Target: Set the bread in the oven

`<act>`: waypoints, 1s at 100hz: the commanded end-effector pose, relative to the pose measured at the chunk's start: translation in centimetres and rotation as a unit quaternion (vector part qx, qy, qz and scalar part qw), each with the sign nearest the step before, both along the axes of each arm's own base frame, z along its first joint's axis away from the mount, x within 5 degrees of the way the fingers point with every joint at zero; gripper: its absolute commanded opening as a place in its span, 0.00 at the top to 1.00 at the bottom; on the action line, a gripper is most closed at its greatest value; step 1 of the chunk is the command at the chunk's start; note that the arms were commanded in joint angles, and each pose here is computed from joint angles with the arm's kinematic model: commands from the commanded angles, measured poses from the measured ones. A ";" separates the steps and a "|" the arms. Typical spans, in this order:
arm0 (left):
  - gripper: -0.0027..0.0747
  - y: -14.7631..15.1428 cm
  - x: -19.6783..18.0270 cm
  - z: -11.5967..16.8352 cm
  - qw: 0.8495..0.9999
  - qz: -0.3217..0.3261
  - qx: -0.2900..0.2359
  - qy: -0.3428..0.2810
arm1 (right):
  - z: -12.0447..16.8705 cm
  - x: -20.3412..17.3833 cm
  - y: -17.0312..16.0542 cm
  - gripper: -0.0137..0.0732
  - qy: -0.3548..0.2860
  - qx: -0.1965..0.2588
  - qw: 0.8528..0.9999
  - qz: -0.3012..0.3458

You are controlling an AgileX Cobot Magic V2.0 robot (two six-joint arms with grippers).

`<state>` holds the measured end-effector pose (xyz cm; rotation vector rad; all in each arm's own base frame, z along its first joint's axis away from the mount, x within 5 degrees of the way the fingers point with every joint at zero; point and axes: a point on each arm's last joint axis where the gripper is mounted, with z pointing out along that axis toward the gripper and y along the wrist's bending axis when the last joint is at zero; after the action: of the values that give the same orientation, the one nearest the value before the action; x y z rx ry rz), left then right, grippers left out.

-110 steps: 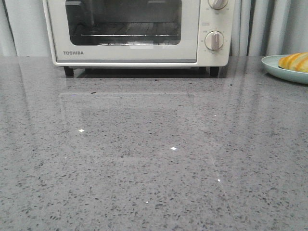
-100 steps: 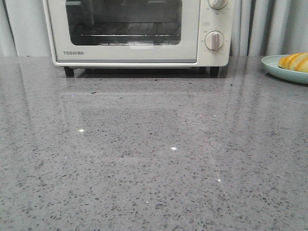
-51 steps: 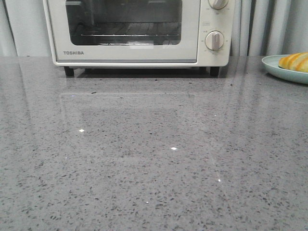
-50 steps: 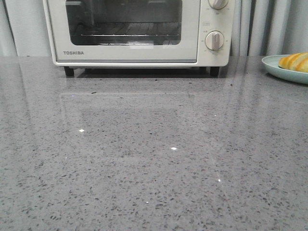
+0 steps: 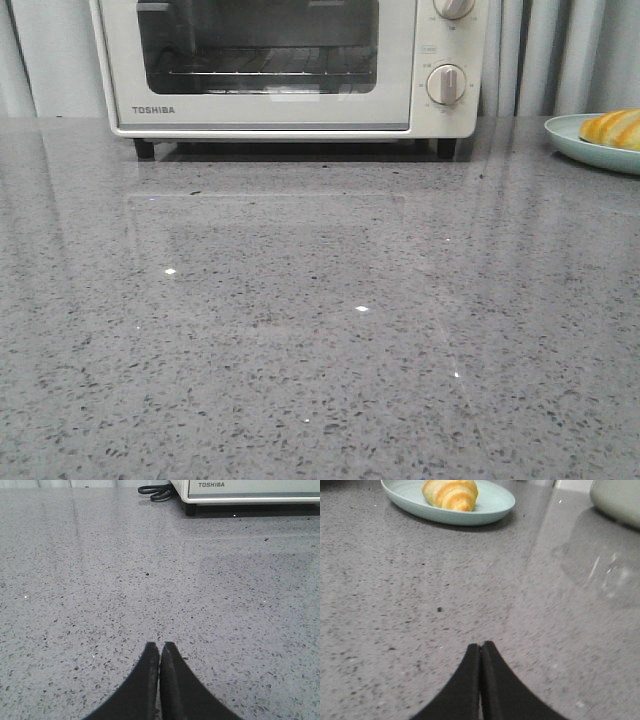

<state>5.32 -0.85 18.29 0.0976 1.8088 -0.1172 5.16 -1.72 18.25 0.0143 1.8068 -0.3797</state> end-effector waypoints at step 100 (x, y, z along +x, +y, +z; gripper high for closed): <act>0.99 -2.3 2.0 13.8 0.979 -0.103 -0.151 -0.088 | 12.2 -0.6 1.5 0.92 -0.169 0.248 0.952 0.061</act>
<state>5.48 -2.79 29.10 -0.0087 1.5627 -0.5814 4.20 -0.34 28.06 0.3435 1.4876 0.1678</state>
